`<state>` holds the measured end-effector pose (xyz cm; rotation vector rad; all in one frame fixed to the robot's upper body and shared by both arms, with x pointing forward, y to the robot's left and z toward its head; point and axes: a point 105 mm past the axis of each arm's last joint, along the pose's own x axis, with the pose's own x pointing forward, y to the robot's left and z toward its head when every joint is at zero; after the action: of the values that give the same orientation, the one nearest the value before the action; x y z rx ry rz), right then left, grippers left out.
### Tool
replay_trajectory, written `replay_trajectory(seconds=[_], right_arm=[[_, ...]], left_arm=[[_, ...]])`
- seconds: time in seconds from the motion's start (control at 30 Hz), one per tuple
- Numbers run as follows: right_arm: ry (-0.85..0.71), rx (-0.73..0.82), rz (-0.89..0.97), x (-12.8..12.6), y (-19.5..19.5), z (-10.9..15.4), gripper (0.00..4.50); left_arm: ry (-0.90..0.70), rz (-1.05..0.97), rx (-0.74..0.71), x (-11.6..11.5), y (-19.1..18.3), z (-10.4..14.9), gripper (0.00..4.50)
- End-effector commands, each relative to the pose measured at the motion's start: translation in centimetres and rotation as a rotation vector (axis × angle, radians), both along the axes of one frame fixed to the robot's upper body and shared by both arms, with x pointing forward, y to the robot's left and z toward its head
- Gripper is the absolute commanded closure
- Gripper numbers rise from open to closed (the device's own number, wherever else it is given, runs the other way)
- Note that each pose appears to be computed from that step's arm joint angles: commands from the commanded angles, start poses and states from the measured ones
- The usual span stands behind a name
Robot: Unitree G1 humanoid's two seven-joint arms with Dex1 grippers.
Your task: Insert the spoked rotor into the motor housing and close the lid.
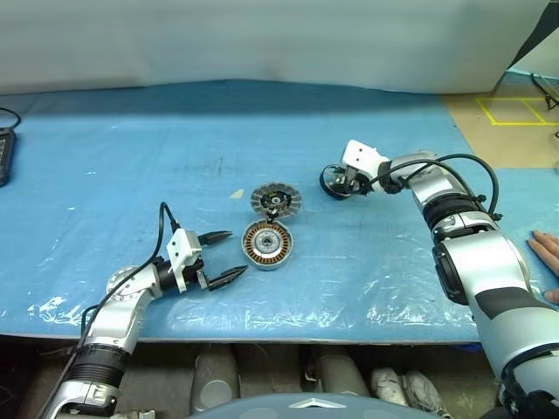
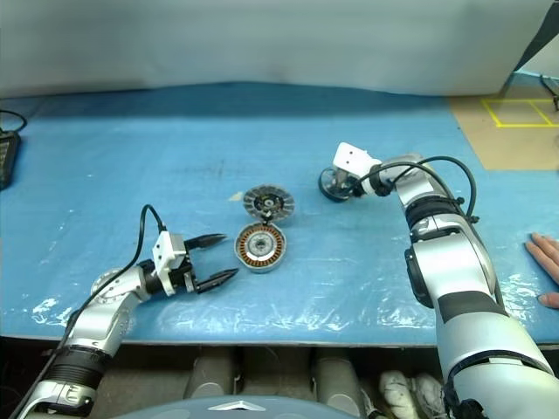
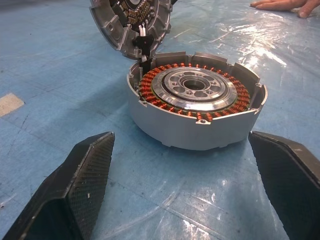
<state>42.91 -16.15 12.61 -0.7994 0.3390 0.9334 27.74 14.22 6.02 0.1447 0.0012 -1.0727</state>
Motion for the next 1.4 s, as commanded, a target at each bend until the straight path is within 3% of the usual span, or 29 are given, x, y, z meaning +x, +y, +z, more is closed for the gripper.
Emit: replay_trajectory(seconds=[0.03, 0.2, 0.37, 0.43, 0.73, 1.13, 1.4], right_arm=[[-0.016, -0.01, 0.025, -0.1, 0.2, 0.1, 2.23], [-0.012, -0.002, 0.029, -0.1, 0.4, 0.2, 2.23], [0.002, -0.015, 0.041, -0.3, 0.5, -0.4, 3.3], [-0.006, -0.01, 0.035, -0.3, 0.4, -0.2, 3.43], [-0.031, 0.152, 0.017, -0.3, 0.1, 1.6, 3.47], [0.058, 0.135, 0.082, -2.1, 0.2, -0.7, 3.47], [0.047, 0.137, 0.143, -2.9, 1.2, -0.5, 0.93]], left_arm=[[-0.033, -0.003, 0.003, 0.0, 0.2, 0.7, 0.0], [-0.032, 0.0, 0.004, -0.1, 0.3, 0.6, 0.0], [-0.033, 0.002, 0.005, -0.1, 0.3, 0.6, 0.0], [-0.034, 0.002, 0.004, -0.1, 0.3, 0.7, 0.0], [-0.035, 0.002, 0.005, -0.1, 0.3, 0.7, 0.0], [-0.032, -0.011, 0.006, 0.2, 0.2, 0.7, 0.0], [-0.029, -0.004, 0.006, 0.0, 0.3, 0.6, 0.0]])
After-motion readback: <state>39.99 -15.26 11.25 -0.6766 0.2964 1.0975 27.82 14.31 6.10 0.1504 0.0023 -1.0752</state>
